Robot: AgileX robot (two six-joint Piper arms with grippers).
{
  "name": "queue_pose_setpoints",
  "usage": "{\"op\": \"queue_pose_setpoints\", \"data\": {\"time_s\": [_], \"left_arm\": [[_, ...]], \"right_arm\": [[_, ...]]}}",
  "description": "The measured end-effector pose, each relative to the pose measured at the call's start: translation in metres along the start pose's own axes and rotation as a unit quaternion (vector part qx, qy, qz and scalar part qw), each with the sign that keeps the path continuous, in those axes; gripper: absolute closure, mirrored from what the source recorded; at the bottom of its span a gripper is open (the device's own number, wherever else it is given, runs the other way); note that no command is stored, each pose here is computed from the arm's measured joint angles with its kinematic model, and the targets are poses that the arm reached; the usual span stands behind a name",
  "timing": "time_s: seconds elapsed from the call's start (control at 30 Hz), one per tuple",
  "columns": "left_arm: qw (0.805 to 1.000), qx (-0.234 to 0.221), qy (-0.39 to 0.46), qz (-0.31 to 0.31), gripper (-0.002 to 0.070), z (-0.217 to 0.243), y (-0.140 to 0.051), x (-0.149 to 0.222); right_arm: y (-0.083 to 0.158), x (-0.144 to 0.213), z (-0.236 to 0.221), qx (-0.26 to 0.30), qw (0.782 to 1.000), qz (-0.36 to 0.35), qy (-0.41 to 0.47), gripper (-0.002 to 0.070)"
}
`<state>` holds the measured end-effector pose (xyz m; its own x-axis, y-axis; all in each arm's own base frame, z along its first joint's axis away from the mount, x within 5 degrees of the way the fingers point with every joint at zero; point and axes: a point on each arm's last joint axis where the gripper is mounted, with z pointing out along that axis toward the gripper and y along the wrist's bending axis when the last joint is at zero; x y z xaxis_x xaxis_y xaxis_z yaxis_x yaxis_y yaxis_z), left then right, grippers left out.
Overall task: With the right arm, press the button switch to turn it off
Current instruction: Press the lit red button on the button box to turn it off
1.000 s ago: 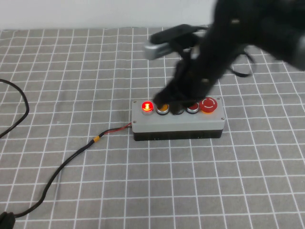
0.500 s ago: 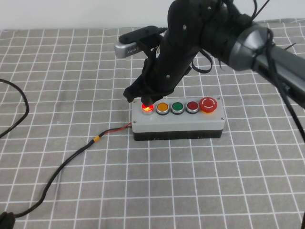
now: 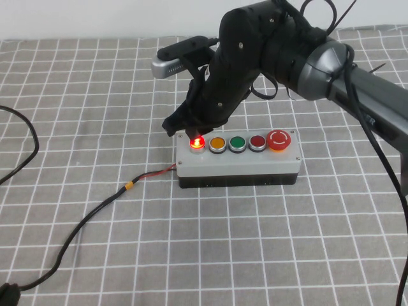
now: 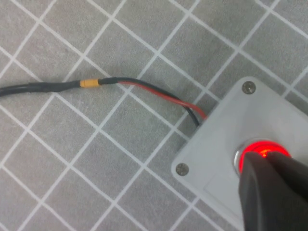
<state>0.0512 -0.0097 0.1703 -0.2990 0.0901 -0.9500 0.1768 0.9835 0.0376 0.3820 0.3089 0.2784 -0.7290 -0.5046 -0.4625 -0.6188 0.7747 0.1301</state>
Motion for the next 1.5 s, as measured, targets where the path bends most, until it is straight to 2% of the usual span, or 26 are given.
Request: {"op": "queue_pose_setpoints", "data": {"time_s": [0.27,0.67,0.93,1.5], "left_arm": [[1.000,0.000,0.000,0.000,0.0678,0.000,0.000,0.000],[1.000,0.000,0.000,0.000,0.0678,0.000,0.000,0.000],[1.000,0.000,0.000,0.000,0.0678,0.000,0.000,0.000],[1.000,0.000,0.000,0.000,0.0678,0.000,0.000,0.000]], "right_arm": [[-0.002,0.005,0.015,0.001,1.000,0.002,0.026,0.0694],[0.000,0.002,0.015,-0.004,1.000,0.003,0.019,0.0694],[-0.006,-0.003,0.012,0.030,1.000,-0.002,0.010,0.0694],[-0.007,-0.003,0.018,0.031,0.999,0.001,0.014,0.0694]]}}
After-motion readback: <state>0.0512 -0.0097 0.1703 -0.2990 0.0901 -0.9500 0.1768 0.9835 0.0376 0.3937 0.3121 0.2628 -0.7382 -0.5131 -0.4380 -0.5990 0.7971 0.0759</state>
